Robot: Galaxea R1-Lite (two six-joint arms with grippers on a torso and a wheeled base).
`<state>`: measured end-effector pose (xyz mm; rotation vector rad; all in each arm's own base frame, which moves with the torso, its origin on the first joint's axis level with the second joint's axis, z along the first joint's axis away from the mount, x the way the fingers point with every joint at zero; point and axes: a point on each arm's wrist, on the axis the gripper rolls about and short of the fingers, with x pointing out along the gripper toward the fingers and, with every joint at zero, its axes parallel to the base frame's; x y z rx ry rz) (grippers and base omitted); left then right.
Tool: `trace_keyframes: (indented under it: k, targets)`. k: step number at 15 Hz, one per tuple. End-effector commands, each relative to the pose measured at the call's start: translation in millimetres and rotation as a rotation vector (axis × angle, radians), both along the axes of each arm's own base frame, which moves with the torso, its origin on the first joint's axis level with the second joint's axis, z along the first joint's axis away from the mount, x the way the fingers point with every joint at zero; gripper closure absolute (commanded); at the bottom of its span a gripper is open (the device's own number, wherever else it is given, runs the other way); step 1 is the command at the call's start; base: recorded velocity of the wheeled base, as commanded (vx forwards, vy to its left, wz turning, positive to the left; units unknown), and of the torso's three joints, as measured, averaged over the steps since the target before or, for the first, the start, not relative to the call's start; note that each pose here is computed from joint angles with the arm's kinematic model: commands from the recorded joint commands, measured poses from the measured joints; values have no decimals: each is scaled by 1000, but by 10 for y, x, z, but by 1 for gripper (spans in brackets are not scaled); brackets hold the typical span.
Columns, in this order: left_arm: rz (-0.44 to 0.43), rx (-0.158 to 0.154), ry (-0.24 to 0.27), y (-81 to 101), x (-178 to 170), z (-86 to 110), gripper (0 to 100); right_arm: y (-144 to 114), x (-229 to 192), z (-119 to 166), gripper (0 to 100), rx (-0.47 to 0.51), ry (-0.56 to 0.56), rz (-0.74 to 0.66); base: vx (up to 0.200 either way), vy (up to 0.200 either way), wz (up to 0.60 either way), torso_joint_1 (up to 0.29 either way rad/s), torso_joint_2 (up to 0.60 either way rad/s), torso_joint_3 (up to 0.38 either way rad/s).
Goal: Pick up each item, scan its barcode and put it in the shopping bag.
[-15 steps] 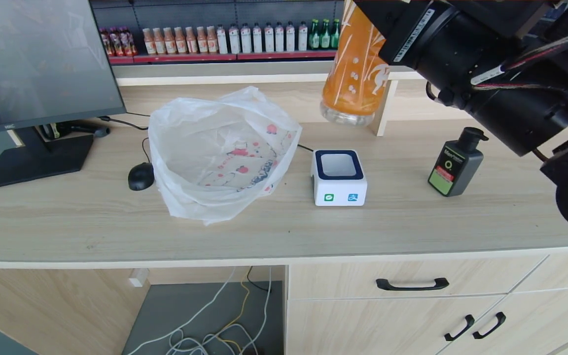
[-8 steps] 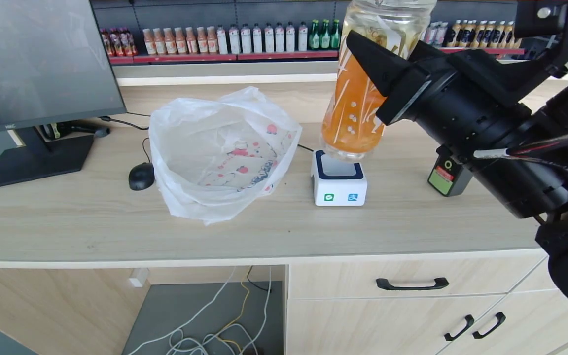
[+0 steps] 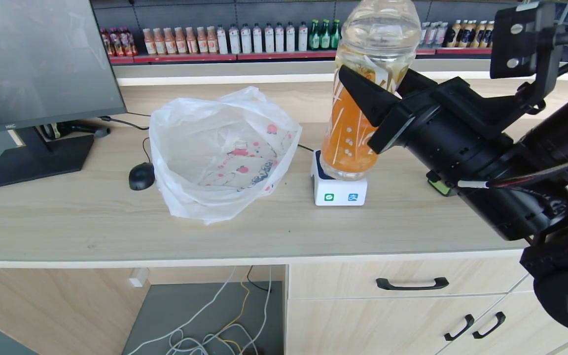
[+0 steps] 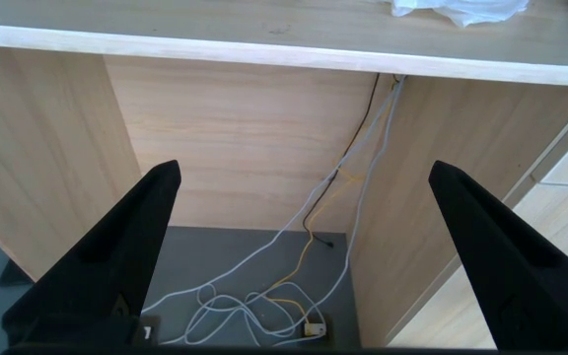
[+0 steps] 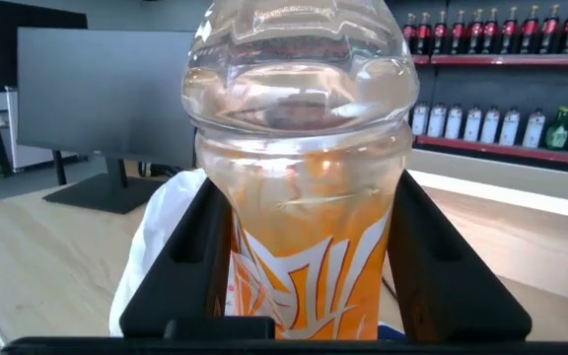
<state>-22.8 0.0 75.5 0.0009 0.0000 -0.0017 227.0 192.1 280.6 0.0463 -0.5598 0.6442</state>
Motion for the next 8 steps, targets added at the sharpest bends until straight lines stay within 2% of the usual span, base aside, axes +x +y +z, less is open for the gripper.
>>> trace_keyframes:
  k: [1, 4, 8]
  targets:
    - [2, -1, 0, 0, 0, 0, 0, 12, 14, -60, 100, -13, 16, 1, 0, 0, 0, 0, 0, 0]
    - [0, 1, 0, 0, 0, 0, 0, 24, 42, -62, 100, -3, 12, -1, 0, 0, 0, 0, 0, 0]
    - [0, 1, 0, 0, 0, 0, 0, 42, 63, -105, 100, -1, 32, 7, 0, 200, 0, 1, -1, 1]
